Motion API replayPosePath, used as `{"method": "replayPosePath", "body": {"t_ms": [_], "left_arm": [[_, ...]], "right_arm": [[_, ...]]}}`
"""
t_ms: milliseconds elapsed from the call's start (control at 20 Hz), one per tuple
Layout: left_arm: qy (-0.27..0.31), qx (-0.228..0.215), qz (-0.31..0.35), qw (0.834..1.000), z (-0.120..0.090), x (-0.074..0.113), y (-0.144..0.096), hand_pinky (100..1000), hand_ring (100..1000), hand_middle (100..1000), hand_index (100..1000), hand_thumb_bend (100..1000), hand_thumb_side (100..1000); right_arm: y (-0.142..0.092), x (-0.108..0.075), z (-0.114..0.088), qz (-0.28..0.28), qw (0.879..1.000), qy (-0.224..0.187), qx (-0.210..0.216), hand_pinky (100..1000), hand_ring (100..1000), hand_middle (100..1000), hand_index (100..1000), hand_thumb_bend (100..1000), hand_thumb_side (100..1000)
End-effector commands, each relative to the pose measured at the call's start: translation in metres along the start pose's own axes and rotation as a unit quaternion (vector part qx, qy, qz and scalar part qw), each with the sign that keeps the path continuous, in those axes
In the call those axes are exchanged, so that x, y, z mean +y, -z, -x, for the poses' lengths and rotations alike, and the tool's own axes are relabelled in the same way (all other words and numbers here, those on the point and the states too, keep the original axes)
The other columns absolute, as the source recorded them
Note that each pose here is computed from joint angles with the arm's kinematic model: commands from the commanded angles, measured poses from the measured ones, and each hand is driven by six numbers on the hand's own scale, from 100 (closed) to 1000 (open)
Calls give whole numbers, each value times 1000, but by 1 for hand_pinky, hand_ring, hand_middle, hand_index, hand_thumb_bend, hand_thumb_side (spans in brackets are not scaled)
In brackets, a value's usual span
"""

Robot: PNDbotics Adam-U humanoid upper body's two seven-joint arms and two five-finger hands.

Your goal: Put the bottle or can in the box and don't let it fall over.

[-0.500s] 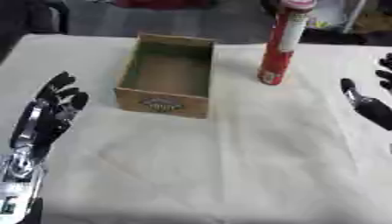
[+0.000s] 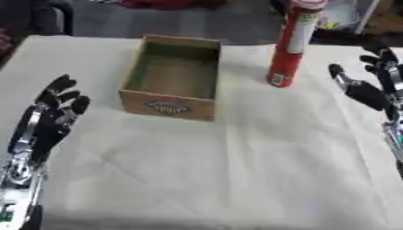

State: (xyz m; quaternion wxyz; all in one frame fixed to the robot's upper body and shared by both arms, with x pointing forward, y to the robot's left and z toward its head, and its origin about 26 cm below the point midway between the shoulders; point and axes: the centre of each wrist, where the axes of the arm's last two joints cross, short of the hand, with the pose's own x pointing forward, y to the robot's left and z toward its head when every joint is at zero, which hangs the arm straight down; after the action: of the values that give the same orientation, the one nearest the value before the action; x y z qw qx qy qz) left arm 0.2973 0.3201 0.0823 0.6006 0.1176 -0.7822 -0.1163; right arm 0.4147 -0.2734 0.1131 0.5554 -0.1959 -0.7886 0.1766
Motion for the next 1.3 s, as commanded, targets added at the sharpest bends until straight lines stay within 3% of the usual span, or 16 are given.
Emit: {"method": "replayPosePath", "body": {"t_ms": [50, 550, 1300], "left_arm": [[5, -12, 4, 1000, -6, 1, 3, 760, 878, 878, 962, 700, 659], [1, -13, 9, 1000, -6, -1, 4, 761, 879, 878, 962, 700, 659], [-1, -16, 13, 1000, -7, -2, 5, 762, 880, 878, 963, 700, 660]], "right_arm": [[11, 1, -5, -1, 1000, 5, -8, 922, 906, 923, 1000, 424, 395], [27, 22, -6, -13, 1000, 7, -3, 921, 903, 920, 1000, 423, 402], [41, 28, -3, -2, 1000, 2, 6, 924, 904, 921, 1000, 424, 407]]}}
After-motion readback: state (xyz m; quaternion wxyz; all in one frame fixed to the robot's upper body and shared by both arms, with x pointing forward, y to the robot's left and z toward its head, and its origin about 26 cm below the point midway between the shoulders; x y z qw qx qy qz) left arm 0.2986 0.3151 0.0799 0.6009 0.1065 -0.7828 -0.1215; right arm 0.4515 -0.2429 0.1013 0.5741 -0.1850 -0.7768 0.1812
